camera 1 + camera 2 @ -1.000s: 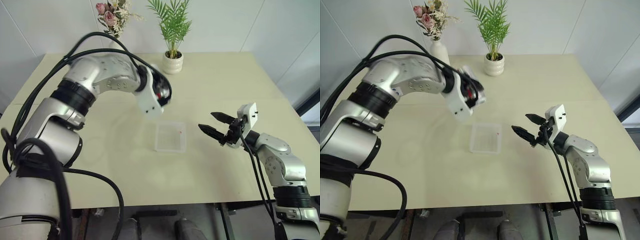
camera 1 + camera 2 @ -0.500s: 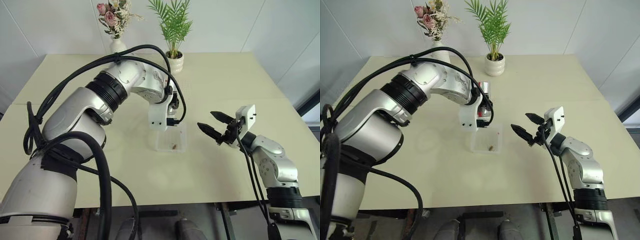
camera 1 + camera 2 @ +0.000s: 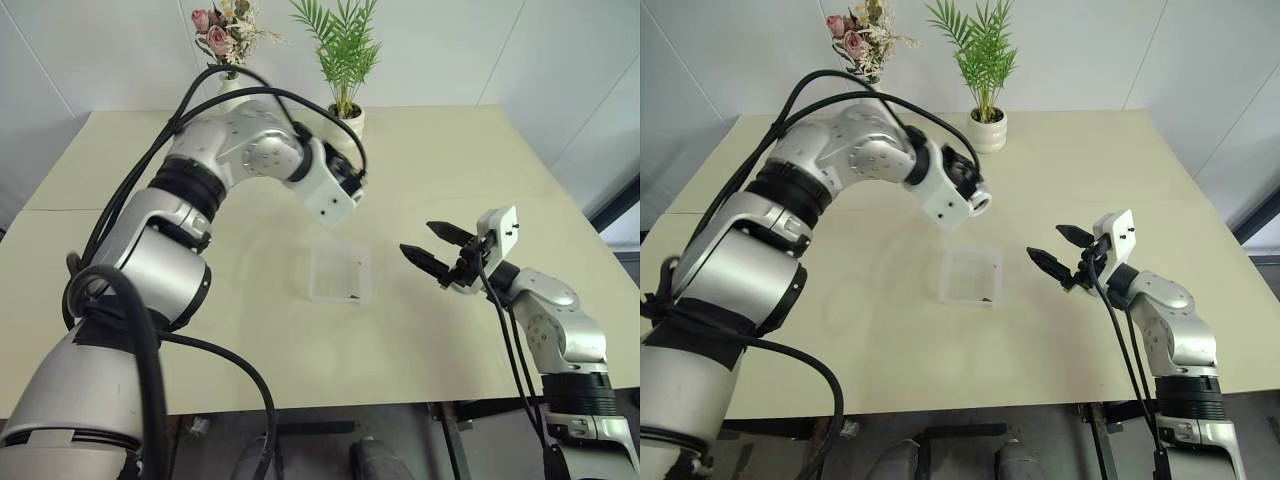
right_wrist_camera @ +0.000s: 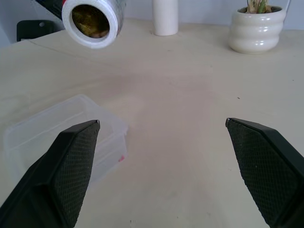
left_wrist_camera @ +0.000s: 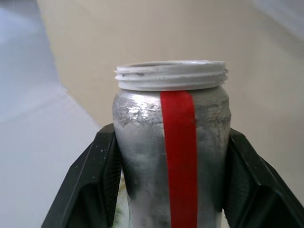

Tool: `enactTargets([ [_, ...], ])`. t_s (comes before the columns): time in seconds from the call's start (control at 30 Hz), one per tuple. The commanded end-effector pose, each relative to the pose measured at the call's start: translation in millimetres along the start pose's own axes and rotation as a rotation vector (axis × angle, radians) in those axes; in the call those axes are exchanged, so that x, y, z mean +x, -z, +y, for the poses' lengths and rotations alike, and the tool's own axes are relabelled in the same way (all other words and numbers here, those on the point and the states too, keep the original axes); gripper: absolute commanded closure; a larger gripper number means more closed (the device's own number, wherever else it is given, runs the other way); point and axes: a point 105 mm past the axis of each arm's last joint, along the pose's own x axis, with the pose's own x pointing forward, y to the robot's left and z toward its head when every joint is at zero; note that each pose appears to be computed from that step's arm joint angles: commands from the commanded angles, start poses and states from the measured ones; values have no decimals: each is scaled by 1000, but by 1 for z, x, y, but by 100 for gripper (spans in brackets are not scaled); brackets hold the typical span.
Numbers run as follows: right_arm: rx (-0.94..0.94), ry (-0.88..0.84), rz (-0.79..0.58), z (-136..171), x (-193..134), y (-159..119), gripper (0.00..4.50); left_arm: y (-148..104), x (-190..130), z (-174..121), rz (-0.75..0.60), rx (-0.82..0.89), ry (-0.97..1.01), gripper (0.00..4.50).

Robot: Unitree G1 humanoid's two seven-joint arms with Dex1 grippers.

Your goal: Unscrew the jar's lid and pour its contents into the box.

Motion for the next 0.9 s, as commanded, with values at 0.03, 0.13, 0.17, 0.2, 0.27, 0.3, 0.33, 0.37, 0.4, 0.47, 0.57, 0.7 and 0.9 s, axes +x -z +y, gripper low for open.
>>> enactTargets([
  [0.03, -35, -37, -48, 4, -3, -21, 2, 4, -18, 24, -114, -306, -200, 199],
  [0.13, -51, -103, -50, 16, 1, -28, 2, 12, -26, 15, -203, -577, -328, 199],
  [0.17, -62, -130, -47, 21, 2, -30, 2, 15, -29, 13, -231, -671, -384, 199],
  [0.2, -68, -146, -45, 23, 3, -31, 2, 17, -32, 12, -247, -730, -417, 199],
  [0.27, -82, -197, -32, 32, 4, -33, 2, 23, -38, 2, -254, -839, -499, 199],
  [0.3, -93, -228, -22, 37, 5, -35, 2, 29, -41, -9, -246, -918, -536, 199],
  [0.33, -101, -248, -14, 40, 4, -36, 2, 31, -44, -17, -238, -973, -560, 199],
  [0.37, -105, -258, -9, 41, 4, -37, 2, 32, -45, -21, -232, -1005, -571, 199],
  [0.4, -120, -285, 8, 44, 4, -37, 2, 35, -48, -33, -221, -1065, -603, 199],
  [0.47, -145, -324, 49, 46, 4, -35, 2, 41, -51, -55, -182, -1161, -638, 199],
  [0.57, -181, -369, 113, 46, 1, -31, 2, 54, -57, -89, -99, -1299, -713, 199],
  [0.7, -232, -411, 191, 48, -5, -23, 2, 73, -72, -117, -16, -1406, -852, 199],
  [0.9, -212, -395, 192, 49, -7, -20, 2, 87, -77, -143, -1, -1540, -994, 199],
])
